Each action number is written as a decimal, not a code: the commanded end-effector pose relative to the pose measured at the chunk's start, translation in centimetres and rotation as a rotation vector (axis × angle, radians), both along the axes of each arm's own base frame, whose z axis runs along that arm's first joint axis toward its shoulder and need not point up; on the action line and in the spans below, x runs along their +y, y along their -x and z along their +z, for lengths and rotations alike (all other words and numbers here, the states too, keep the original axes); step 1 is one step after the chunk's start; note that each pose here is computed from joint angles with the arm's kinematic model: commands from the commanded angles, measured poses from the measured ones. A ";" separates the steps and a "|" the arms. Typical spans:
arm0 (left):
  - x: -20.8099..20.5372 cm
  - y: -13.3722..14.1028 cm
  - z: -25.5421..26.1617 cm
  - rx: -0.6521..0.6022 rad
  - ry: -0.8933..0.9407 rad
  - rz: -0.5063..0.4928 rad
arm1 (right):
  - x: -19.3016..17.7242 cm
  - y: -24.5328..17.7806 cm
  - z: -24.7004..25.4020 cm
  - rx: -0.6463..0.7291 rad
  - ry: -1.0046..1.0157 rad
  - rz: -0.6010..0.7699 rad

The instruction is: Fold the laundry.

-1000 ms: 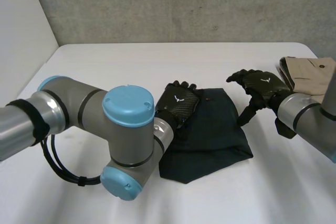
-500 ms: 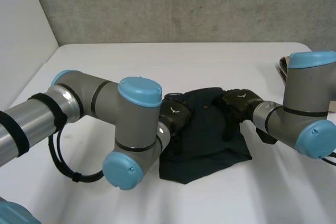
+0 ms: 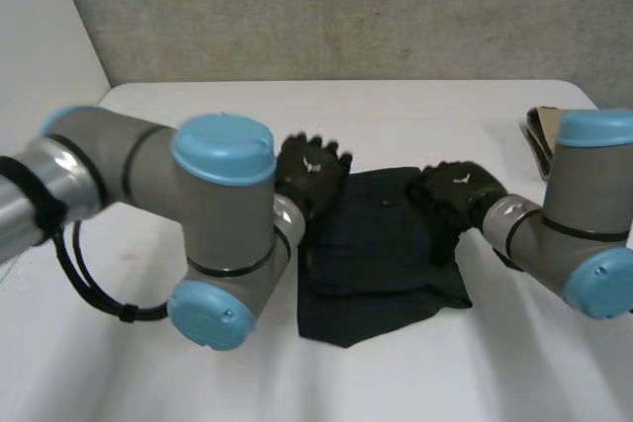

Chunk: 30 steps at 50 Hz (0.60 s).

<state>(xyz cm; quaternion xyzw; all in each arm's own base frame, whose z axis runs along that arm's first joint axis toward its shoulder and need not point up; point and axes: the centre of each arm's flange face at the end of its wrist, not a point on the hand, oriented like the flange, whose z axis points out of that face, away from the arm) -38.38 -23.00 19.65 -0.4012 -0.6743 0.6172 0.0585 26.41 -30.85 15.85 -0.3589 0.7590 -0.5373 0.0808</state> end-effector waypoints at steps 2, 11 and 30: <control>0.6 -0.7 5.8 0.181 0.054 -0.063 | 2.5 1.1 3.4 -0.040 0.133 -0.022; 0.1 -1.9 8.5 0.311 -0.050 -0.175 | 7.9 2.2 2.3 -0.032 0.089 0.009; 0.1 -2.3 8.5 0.305 -0.118 -0.171 | 10.5 -0.4 -3.3 -0.039 0.162 0.110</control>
